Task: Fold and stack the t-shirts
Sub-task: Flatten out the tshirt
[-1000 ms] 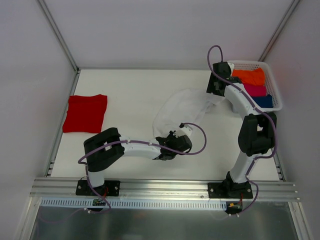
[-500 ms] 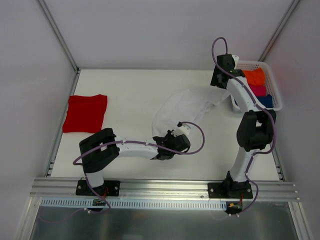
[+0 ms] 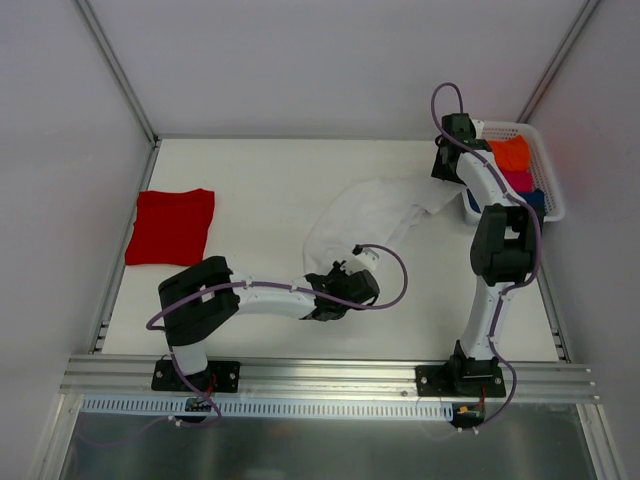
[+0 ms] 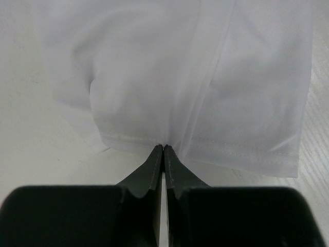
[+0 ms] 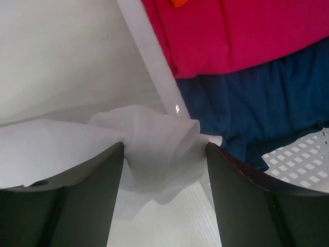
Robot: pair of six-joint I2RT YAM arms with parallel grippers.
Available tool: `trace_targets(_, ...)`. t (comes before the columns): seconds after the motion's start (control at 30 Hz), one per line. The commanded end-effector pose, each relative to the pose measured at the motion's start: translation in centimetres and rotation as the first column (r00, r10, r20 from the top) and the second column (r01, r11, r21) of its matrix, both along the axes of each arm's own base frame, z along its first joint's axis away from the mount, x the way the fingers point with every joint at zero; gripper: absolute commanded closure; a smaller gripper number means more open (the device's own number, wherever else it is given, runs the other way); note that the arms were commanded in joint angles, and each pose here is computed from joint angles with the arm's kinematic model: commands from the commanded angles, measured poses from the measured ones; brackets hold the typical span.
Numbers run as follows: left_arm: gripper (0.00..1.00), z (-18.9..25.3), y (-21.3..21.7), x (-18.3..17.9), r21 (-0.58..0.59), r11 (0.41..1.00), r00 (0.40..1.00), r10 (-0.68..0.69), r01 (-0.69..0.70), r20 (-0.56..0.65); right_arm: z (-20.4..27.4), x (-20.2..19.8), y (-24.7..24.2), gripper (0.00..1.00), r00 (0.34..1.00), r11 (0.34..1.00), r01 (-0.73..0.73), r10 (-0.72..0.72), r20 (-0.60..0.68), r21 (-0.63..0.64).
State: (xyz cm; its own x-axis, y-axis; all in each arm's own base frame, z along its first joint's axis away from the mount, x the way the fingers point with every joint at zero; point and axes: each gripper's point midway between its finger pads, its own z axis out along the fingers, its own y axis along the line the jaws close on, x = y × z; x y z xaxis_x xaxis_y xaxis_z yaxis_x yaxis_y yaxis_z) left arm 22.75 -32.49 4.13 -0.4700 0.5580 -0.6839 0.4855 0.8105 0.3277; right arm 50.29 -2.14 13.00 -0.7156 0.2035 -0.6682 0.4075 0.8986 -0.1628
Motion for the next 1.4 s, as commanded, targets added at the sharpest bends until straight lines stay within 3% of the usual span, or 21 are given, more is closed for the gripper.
trace_targets(0.0,1.0,-0.5,1.2,0.0,0.013,0.999,0.999,0.031,-0.031,-0.014,1.3,0.9,-0.7,0.33,1.0,1.0,0.004,-0.004,0.024,0.002)
trace_targets(0.13,1.0,-0.5,1.3,0.0,0.008,0.999,0.999,0.033,-0.033,-0.019,1.6,1.3,-0.6,0.38,0.999,1.0,0.002,-0.003,0.038,0.011)
trace_targets(0.8,1.0,-1.4,1.1,-0.2,0.011,0.999,0.998,0.034,-0.034,-0.05,8.2,1.6,-0.2,0.36,0.987,0.999,-0.047,0.044,0.154,0.021)
trace_targets(1.37,1.0,-1.7,1.5,-0.2,0.014,0.999,0.997,0.049,-0.048,-0.054,4.0,3.4,0.8,0.41,0.994,0.996,-0.063,0.056,0.099,0.067)
